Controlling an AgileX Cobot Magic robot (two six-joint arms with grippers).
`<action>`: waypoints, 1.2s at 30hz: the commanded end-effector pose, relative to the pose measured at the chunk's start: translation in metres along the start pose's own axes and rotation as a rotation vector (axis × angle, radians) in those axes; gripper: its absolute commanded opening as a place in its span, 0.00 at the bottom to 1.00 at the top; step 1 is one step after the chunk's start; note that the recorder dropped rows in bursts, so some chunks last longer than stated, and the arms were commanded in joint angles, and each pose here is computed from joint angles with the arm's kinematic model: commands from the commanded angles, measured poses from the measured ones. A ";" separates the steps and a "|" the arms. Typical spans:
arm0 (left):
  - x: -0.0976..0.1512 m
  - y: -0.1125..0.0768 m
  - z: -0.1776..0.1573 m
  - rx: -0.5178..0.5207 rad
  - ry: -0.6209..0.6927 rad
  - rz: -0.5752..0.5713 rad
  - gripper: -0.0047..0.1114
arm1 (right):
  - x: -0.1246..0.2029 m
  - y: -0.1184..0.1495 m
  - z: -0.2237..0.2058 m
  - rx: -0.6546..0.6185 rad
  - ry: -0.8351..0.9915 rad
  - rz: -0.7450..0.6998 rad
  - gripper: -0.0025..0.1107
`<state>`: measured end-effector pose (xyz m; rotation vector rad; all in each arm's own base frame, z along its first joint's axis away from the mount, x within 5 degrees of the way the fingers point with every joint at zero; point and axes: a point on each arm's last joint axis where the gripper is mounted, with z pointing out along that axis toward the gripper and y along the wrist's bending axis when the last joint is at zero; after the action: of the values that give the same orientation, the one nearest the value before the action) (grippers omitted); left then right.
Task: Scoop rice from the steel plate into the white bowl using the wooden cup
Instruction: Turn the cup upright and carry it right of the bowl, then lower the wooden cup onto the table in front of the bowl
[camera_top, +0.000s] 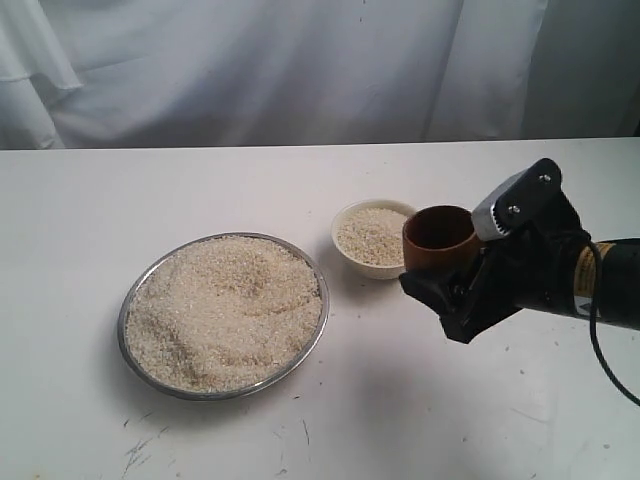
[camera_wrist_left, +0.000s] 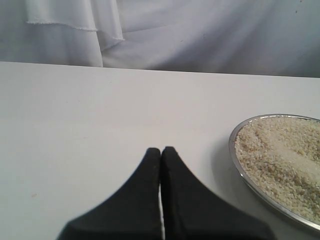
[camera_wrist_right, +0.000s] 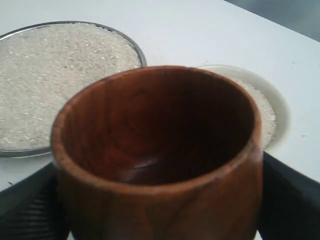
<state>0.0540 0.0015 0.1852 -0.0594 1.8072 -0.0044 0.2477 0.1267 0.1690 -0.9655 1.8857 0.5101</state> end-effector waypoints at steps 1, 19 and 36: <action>0.001 0.000 0.000 0.003 -0.006 0.001 0.04 | 0.000 -0.017 -0.001 0.001 -0.064 -0.001 0.02; 0.001 0.000 0.000 0.003 -0.006 0.001 0.04 | 0.038 -0.011 0.037 -0.283 -0.139 0.068 0.02; 0.001 0.000 0.000 0.003 -0.006 0.001 0.04 | 0.048 -0.004 0.076 -0.353 -0.084 0.030 0.02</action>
<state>0.0540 0.0015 0.1852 -0.0594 1.8072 -0.0044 0.2802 0.1483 0.0926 -1.0459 1.7813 0.9291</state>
